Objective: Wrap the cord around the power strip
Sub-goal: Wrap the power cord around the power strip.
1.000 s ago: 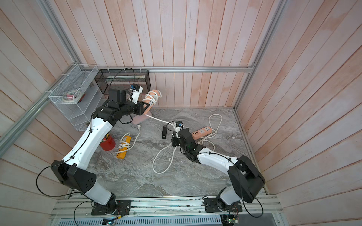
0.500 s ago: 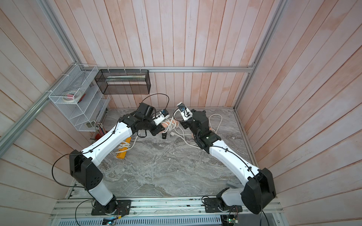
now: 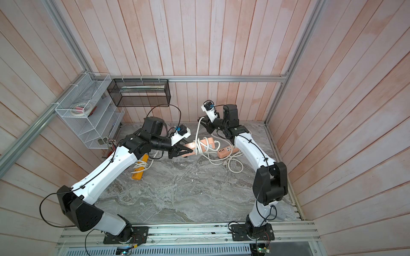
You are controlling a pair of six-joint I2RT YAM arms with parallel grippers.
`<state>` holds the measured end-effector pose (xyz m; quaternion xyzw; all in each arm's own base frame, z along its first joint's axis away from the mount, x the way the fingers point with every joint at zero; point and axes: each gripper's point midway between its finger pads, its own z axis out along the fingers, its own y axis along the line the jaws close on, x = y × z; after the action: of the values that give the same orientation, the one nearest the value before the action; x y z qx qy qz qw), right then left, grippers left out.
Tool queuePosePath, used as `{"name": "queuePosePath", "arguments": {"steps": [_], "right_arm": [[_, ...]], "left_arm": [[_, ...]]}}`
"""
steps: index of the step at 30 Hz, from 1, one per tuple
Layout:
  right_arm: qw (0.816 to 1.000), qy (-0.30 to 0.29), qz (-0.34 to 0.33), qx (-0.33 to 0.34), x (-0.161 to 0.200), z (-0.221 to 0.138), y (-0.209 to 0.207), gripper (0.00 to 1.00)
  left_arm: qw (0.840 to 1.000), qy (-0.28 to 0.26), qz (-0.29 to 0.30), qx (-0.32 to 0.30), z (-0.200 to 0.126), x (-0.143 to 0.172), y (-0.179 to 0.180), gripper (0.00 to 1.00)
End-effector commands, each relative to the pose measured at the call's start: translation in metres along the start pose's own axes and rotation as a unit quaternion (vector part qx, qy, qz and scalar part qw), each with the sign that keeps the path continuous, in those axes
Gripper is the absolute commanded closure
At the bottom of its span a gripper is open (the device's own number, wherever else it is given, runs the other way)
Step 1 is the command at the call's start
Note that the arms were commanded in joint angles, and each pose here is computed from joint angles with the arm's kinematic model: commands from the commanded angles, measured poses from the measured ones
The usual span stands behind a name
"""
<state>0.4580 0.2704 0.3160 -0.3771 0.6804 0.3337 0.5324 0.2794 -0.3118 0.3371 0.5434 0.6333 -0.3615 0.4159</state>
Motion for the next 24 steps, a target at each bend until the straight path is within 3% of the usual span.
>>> {"name": "queuePosePath", "arguments": {"steps": [1, 7, 12, 19, 22, 24], "right_arm": [[0.996, -0.056, 0.068, 0.019, 0.004, -0.005, -0.031, 0.67], [0.989, -0.094, 0.111, 0.027, 0.034, 0.007, -0.025, 0.48], [0.984, -0.101, 0.132, 0.067, 0.060, 0.023, -0.038, 0.50], [0.977, -0.099, 0.139, 0.125, 0.090, 0.032, -0.041, 0.83], [0.976, -0.082, 0.112, 0.166, 0.097, 0.025, -0.035, 0.95], [0.976, -0.065, 0.069, 0.198, 0.097, 0.015, -0.022, 1.00]], "left_arm": [[0.983, -0.145, 0.073, 0.091, -0.049, -0.078, -0.060, 1.00], [0.976, -0.202, 0.078, 0.013, -0.073, -0.115, -0.036, 1.00], [0.972, -0.220, 0.061, -0.049, -0.084, -0.136, -0.008, 1.00], [0.959, -0.242, 0.017, -0.144, -0.100, -0.148, 0.038, 1.00], [0.942, -0.230, -0.016, -0.245, -0.111, -0.145, 0.079, 1.00], [0.926, -0.183, -0.032, -0.330, -0.116, -0.129, 0.117, 1.00]]}}
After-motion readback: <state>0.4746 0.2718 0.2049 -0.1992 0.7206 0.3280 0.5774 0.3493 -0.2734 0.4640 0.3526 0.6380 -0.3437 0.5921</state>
